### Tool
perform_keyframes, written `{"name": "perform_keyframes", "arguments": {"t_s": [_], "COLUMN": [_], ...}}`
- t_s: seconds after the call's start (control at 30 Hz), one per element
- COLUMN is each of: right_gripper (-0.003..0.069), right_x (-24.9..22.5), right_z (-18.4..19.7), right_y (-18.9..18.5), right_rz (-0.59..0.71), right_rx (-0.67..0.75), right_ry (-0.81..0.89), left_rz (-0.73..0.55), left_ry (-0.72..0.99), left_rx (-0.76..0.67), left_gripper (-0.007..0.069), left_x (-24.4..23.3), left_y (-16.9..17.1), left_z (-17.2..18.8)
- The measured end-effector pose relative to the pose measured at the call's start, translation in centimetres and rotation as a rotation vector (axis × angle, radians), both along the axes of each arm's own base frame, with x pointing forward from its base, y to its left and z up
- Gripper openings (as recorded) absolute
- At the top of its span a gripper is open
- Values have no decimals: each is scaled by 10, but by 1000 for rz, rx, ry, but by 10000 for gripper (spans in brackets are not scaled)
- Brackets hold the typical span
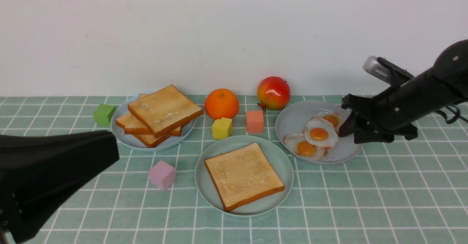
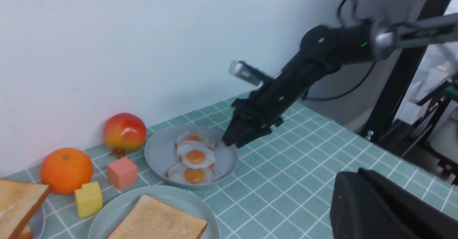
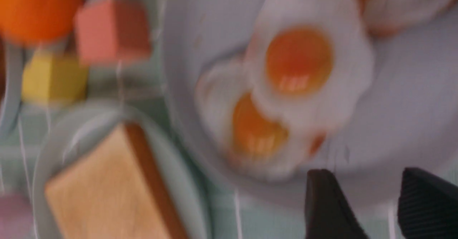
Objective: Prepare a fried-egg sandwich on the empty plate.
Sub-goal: Use the right arm to grab a fried egg
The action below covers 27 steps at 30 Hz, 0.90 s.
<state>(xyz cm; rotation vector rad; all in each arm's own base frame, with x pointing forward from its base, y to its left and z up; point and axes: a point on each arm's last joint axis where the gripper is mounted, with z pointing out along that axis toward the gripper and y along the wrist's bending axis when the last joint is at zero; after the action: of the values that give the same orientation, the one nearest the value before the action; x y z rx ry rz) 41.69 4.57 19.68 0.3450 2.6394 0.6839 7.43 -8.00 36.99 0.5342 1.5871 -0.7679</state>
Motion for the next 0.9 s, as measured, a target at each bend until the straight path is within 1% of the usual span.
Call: {"name": "perform_keyframes", "arguments": {"t_s": [0.07,0.23,0.53,0.73,0.9], "right_gripper": [340,357,358,358,358], "right_x": [11,27,34,37,38], "right_z": [-10,-22,-44,-48,-48], "right_y": [-2,-1,-1,3,3], "right_rz": [-21,-34,-46,-54,-57], "right_rx": [23,47,57,105,117], "right_ry": [11,15,54,46,33], "left_rz": [-1,1,0,0,-4], "left_ry": [2,-7,-7,-7,8], "left_rx": [-2,-13,-17,-17,-32], "left_gripper": [-14,-14,-14,-14,-14], "left_x": [0,0,0,0,0], "left_y": [0,0,0,0,0], "left_z": [0,1,1,1,1]}}
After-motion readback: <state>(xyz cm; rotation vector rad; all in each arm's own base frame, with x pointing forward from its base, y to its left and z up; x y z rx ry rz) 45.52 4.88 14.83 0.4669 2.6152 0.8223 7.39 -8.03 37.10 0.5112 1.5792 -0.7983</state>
